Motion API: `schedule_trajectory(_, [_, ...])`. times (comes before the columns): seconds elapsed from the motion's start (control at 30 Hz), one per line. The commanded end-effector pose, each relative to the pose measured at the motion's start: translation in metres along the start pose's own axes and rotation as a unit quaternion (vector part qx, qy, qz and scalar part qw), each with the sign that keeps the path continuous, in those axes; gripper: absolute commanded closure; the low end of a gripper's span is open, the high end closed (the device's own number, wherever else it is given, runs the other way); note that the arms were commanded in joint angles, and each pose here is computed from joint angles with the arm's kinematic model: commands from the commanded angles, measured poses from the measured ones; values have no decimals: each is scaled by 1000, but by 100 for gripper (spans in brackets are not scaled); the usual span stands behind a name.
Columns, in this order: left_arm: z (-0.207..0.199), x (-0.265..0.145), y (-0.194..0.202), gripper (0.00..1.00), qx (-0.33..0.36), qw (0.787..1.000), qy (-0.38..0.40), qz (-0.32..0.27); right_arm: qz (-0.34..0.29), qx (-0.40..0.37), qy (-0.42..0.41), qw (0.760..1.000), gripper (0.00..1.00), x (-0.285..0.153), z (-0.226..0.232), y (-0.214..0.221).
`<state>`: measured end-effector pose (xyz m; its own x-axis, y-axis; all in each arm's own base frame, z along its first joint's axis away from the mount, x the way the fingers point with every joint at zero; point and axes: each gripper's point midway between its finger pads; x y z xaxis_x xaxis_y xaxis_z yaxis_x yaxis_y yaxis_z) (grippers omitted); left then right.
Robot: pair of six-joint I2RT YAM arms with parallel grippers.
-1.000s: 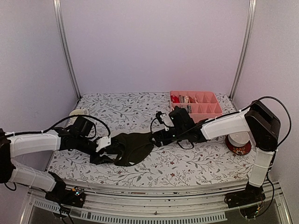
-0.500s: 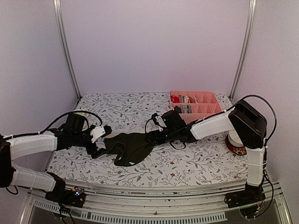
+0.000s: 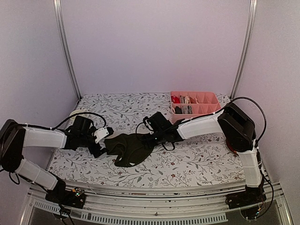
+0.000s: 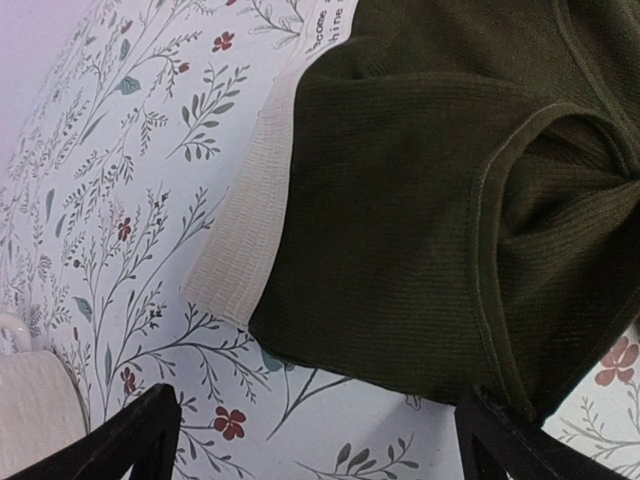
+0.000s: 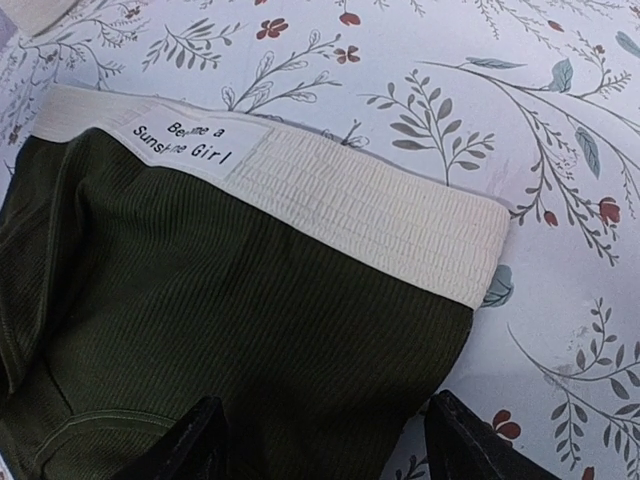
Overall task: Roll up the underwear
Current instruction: Move the underwear to the center of the board.
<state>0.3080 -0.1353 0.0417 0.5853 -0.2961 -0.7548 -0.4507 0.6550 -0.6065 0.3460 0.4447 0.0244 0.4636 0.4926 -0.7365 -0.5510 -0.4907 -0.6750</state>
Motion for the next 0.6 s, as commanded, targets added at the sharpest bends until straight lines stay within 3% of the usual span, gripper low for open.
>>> schedule_trajectory(0.0, [10, 9, 3, 1, -4, 1000, -21, 9, 74, -45, 107, 991, 30, 5, -23, 34])
schedule_trajectory(0.27, [20, 27, 11, 2, -1, 998, -39, 49, 130, -85, 184, 970, 27, -13, -37, 55])
schedule_trajectory(0.57, [40, 36, 24, 2, 40, 989, -83, 112, 197, -127, 212, 949, 27, -40, -40, 79])
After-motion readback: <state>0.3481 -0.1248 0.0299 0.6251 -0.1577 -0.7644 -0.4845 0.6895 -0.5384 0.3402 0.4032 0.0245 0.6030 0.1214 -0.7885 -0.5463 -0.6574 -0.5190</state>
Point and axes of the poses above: each gripper's point midway between its finger pads, its own x axis out along the fingers, its own z axis along the line the jaws close on, y = z × x, and after that the axes turned 12 degrees about -x, right-handed
